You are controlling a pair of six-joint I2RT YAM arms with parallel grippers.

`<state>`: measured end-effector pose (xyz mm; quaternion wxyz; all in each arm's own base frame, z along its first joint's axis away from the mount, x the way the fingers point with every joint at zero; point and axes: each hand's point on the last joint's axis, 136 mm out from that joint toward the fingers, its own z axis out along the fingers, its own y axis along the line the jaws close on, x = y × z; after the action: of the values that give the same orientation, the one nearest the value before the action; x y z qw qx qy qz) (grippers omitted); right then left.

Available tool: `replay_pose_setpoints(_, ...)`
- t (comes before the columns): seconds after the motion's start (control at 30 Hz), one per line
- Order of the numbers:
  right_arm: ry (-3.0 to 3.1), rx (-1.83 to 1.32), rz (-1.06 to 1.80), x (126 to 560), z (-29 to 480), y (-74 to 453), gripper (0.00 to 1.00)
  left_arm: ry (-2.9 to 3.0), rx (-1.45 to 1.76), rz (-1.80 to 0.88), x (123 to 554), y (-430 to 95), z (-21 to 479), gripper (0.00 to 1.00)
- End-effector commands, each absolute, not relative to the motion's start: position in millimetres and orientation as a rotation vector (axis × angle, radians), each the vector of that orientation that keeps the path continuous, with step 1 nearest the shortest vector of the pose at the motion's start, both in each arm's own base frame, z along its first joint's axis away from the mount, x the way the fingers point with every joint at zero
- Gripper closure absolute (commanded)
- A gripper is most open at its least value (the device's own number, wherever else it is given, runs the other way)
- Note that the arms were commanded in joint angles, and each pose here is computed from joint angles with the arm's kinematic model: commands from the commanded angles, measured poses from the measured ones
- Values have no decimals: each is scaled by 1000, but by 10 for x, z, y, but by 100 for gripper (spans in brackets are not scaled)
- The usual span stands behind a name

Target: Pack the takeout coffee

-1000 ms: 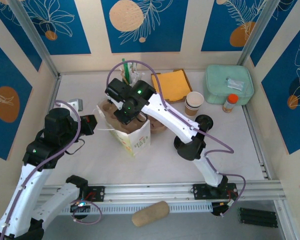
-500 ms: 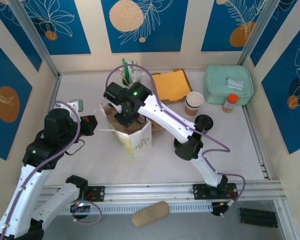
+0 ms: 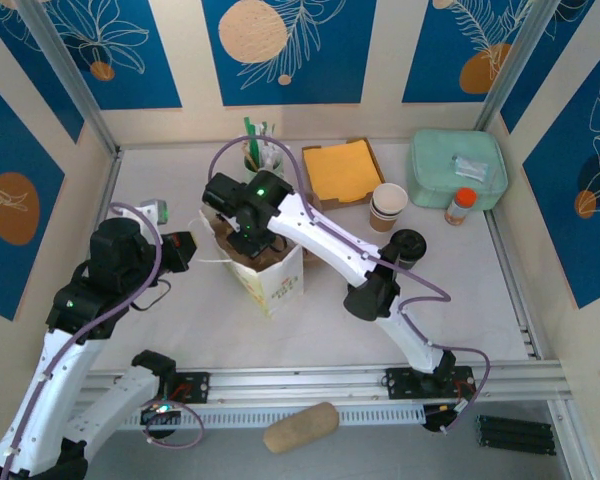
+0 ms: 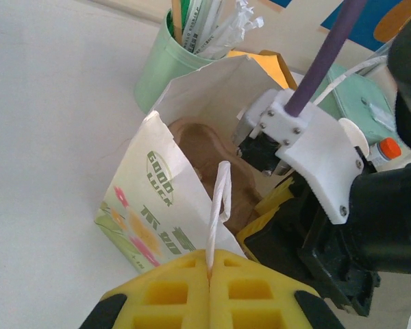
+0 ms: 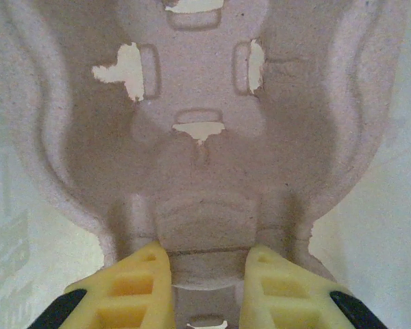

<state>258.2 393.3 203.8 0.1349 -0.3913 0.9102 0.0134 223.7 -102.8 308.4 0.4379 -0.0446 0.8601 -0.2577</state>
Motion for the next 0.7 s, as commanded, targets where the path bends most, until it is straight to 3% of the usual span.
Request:
replay_pose_setpoints(0.0, 2676, -1126, -21, 2519, 1949, 3898, 79, 2117, -119, -669, 2230, -1034, 3120, 100)
replay_pose_setpoints(0.67, 2785, -1041, -53, 2457, 1701, 3878, 79, 2114, -117, -690, 2236, -1063, 3120, 100)
